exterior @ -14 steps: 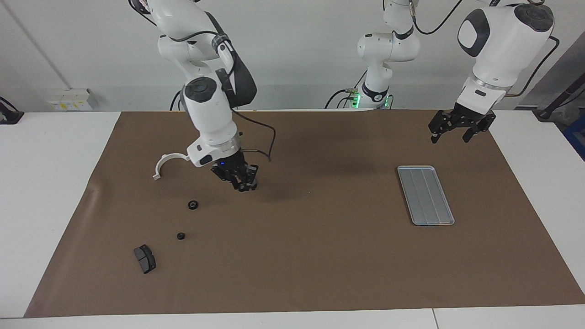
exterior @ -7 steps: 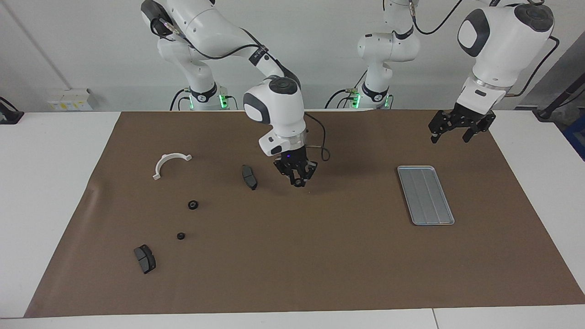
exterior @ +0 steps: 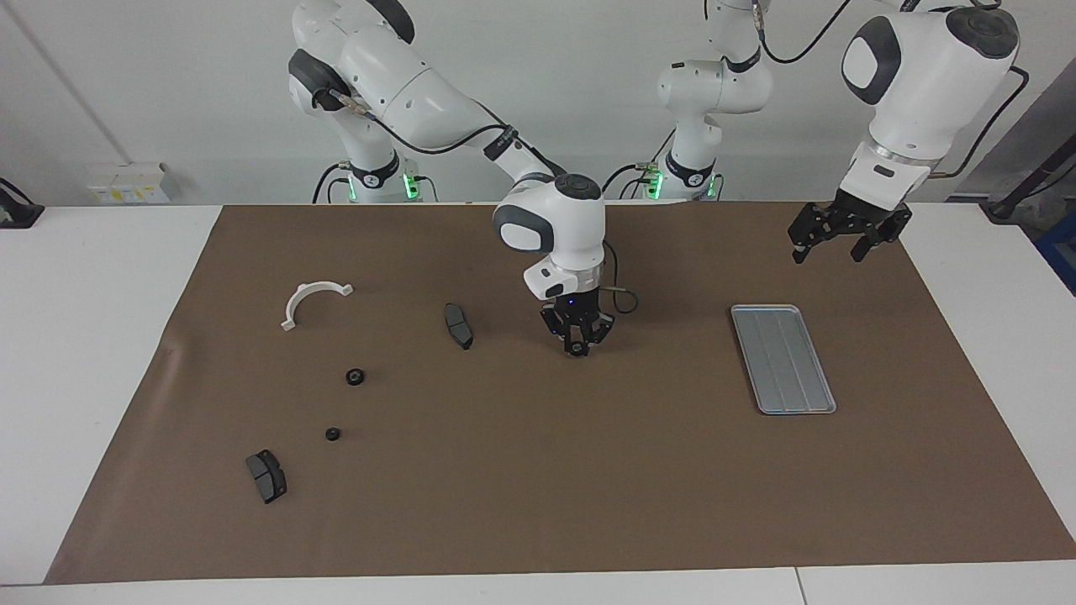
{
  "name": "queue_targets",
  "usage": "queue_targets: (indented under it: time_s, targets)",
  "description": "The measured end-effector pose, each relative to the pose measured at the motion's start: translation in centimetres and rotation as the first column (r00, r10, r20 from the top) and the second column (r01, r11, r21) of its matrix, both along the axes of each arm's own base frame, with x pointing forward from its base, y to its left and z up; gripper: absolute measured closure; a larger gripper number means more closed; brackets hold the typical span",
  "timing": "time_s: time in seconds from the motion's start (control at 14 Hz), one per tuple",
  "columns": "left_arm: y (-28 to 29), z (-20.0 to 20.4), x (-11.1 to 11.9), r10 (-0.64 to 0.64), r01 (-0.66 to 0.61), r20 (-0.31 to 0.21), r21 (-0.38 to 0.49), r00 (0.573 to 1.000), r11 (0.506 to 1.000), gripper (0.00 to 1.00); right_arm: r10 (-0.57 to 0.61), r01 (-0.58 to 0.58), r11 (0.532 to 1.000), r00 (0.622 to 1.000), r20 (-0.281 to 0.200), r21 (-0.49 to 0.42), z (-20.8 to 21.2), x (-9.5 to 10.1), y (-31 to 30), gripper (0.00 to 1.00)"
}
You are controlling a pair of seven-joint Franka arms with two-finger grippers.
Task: Pick bearing gear from pile to tray
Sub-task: 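Carry the bearing with the right gripper to mid-table and release it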
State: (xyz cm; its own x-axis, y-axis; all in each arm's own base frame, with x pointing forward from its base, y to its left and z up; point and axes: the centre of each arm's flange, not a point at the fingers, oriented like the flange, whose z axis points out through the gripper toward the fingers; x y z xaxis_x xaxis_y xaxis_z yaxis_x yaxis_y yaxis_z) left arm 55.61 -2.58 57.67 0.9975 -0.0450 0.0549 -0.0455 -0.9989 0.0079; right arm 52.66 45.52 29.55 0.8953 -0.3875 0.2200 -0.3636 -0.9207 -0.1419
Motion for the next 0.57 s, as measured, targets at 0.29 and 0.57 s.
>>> queue_targets:
  time_s: [0.29,0.57]
  targets:
    - [0.0,0.0,0.0,0.000,0.000,0.000,0.000,1.000,1.000,0.00,0.002,-0.002,1.000,1.000,0.017,-0.010,0.5,0.4,-0.1,0.36]
    - [0.0,0.0,0.0,0.000,0.000,0.000,0.000,1.000,1.000,0.00,-0.017,0.023,0.997,0.996,0.090,-0.071,5.5,3.6,-4.1,0.00]
